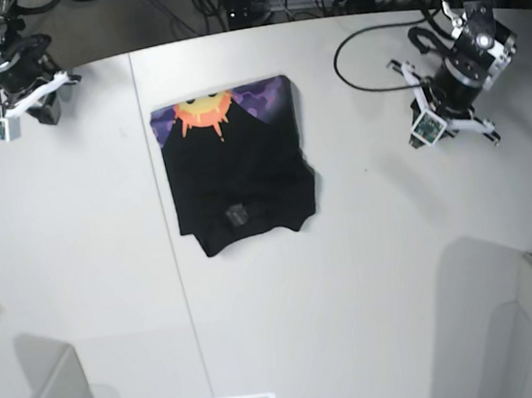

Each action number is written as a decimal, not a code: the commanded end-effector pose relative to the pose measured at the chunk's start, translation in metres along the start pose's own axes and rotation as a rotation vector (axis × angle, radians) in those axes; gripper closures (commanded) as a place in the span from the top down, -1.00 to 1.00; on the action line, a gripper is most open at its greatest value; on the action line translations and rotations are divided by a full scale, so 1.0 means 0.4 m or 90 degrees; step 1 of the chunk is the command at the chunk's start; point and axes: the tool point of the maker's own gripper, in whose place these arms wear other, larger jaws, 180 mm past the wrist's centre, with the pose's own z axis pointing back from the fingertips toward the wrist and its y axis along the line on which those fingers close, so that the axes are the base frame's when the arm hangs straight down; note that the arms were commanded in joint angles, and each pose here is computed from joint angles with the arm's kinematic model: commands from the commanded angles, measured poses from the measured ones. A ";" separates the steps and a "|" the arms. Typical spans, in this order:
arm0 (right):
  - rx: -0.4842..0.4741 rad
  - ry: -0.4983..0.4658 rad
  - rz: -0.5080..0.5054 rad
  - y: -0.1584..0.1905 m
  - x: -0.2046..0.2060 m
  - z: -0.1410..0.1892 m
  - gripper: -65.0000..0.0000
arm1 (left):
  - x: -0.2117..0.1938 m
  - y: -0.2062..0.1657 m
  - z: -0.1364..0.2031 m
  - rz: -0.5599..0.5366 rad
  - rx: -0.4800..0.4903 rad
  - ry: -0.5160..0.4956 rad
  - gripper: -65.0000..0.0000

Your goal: Fold the T-shirt properly

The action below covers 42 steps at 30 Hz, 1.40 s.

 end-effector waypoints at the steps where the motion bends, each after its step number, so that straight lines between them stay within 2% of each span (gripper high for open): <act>1: -0.001 -0.019 0.012 -0.011 0.019 0.019 -1.00 | -0.005 -0.011 0.025 0.011 -0.003 -0.026 -1.00; 4: -0.022 -0.005 0.018 -0.046 0.000 0.042 -1.00 | -0.052 -0.049 0.091 0.051 -0.013 -0.069 -1.00; 6: -0.035 0.007 0.024 -0.071 -0.016 0.062 -1.00 | -0.091 -0.066 0.128 0.068 -0.017 -0.060 -1.00; 8: -0.041 0.027 0.035 -0.087 -0.037 0.078 -1.00 | -0.142 -0.078 0.163 0.084 -0.012 -0.022 -1.00; 13: -0.052 0.136 0.064 -0.113 -0.133 0.133 -1.00 | -0.244 -0.106 0.251 0.111 -0.007 0.065 -1.00; 17: -0.062 0.228 0.063 -0.128 -0.221 0.183 -1.00 | -0.307 -0.190 0.317 0.142 -0.045 0.128 -1.00; 21: -0.064 0.340 0.057 -0.131 -0.314 0.237 -1.00 | -0.370 -0.279 0.364 0.204 -0.070 0.183 -1.00; 25: -0.013 0.474 0.067 -0.082 -0.429 0.274 -1.00 | -0.465 -0.391 0.389 0.273 -0.123 0.248 -1.00; 29: 0.063 0.565 0.074 -0.018 -0.552 0.283 -1.00 | -0.545 -0.507 0.395 0.333 -0.178 0.304 -1.00; 34: 0.130 0.666 0.076 0.018 -0.728 0.257 -1.00 | -0.673 -0.592 0.382 0.343 -0.218 0.398 -1.00; 37: 0.137 0.704 0.088 -0.002 -0.818 0.224 -1.00 | -0.735 -0.633 0.366 0.381 -0.228 0.440 -1.00; 39: 0.118 0.704 0.097 -0.043 -0.857 0.174 -1.00 | -0.766 -0.653 0.338 0.413 -0.231 0.459 -1.00; 42: 0.090 0.707 0.111 -0.091 -0.902 0.119 -1.00 | -0.782 -0.673 0.271 0.482 -0.220 0.440 -1.00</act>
